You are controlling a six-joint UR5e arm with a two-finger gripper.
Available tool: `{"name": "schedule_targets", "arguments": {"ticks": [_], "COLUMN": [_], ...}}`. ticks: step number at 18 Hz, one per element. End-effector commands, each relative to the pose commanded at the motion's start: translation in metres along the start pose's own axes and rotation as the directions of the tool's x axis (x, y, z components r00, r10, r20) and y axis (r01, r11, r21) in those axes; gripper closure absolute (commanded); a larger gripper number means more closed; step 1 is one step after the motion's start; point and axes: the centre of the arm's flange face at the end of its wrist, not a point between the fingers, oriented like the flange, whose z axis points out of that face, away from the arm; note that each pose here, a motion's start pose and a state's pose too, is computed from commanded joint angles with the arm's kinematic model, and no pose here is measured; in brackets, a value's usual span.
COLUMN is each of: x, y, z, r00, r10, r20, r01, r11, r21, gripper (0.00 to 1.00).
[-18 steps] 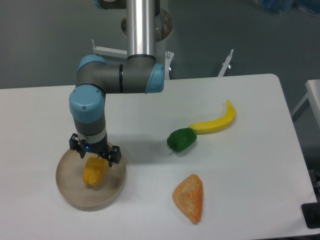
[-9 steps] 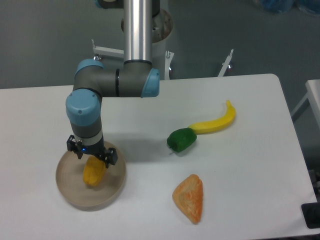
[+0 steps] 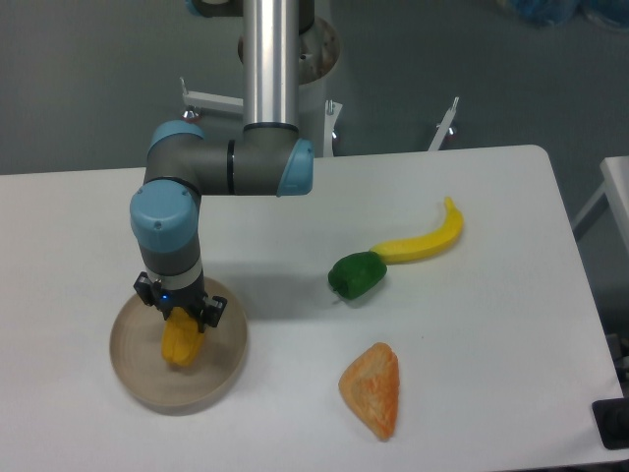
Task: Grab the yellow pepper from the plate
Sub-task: 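Lower the gripper onto the yellow pepper and close on it, then lift the yellow pepper off the plate and carry it toward the orange object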
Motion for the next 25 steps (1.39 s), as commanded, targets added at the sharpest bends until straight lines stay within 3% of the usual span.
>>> {"name": "schedule_targets", "arguments": {"ticks": [3,6,10,16,20,25], "x": [-0.006,-0.024,-0.091,-0.205,-0.25,-0.265], "y": [0.0,0.005,0.027,0.059,0.08,0.073], "z": [-0.008,-0.034,-0.082,-0.115,-0.123,-0.12], "r00": [1.0,0.994,0.988,0.95,0.926,0.924], "r10": [0.015,0.105,0.102,0.214,0.288,0.286], "r20": [0.01,0.03,0.112,0.228,0.244,0.253], "r01": [-0.015,-0.106,-0.109,-0.219,-0.287,-0.286], "r11": [1.0,0.994,0.992,0.976,0.957,0.958], "r21": [0.01,0.032,0.056,-0.004,-0.039,-0.037], "gripper": [0.56,0.56,0.56,0.56,0.56,0.56]}}
